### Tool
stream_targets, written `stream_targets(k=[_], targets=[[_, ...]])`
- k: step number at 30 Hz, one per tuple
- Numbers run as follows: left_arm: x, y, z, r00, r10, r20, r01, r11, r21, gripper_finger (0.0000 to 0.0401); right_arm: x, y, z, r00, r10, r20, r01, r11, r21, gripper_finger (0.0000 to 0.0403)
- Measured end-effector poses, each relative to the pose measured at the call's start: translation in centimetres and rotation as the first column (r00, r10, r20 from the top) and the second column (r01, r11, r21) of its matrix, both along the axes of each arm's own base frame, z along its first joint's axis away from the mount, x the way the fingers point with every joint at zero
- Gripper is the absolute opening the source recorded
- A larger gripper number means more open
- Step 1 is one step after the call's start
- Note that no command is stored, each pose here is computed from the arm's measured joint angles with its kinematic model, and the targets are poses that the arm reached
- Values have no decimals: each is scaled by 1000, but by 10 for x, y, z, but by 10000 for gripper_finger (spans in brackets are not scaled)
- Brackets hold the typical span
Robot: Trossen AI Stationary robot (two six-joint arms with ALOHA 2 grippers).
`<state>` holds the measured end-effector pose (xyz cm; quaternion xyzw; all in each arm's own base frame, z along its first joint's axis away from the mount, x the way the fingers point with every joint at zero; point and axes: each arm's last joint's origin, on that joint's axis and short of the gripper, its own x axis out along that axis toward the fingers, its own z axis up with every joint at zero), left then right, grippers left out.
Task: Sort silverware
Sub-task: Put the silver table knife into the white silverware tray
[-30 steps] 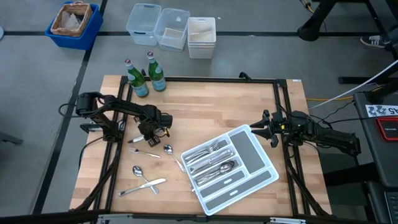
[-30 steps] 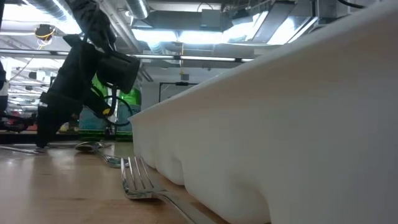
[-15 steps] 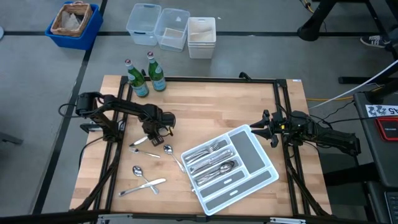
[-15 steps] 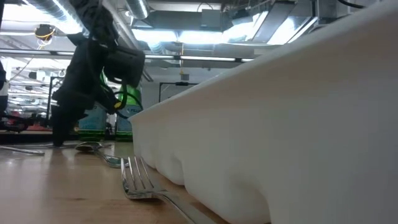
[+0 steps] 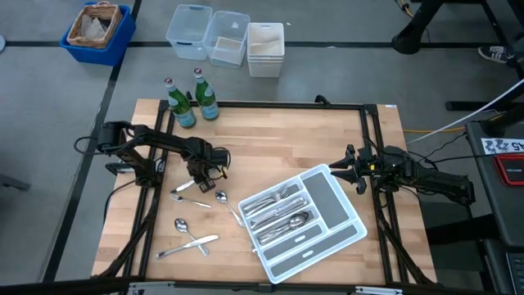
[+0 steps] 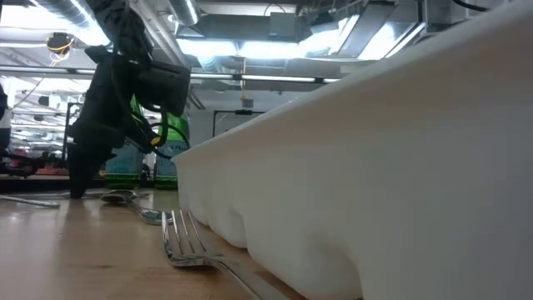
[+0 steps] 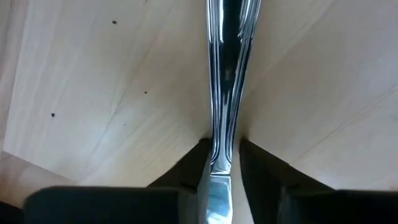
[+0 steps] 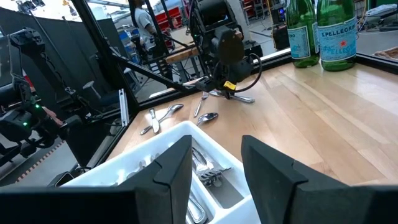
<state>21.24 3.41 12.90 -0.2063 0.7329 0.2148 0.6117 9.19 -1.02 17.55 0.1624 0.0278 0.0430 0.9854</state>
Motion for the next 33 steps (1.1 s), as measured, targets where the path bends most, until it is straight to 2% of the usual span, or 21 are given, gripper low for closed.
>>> stream_targets(k=[6,16,28,33], targets=[[0,0,0,999,52,-1,-52,999,9,14,0,0,0,1000,0,0,0,1000,0,143],[7,1,8,998,60,-3,-60,998,4,13,0,0,0,1000,0,0,0,1000,0,143],[28,4,45,980,52,191,-55,998,13,14,0,0,0,1000,0,0,0,1000,0,143],[45,4,71,918,103,383,-92,995,-48,17,0,0,0,1000,0,1,0,1000,-1,143]])
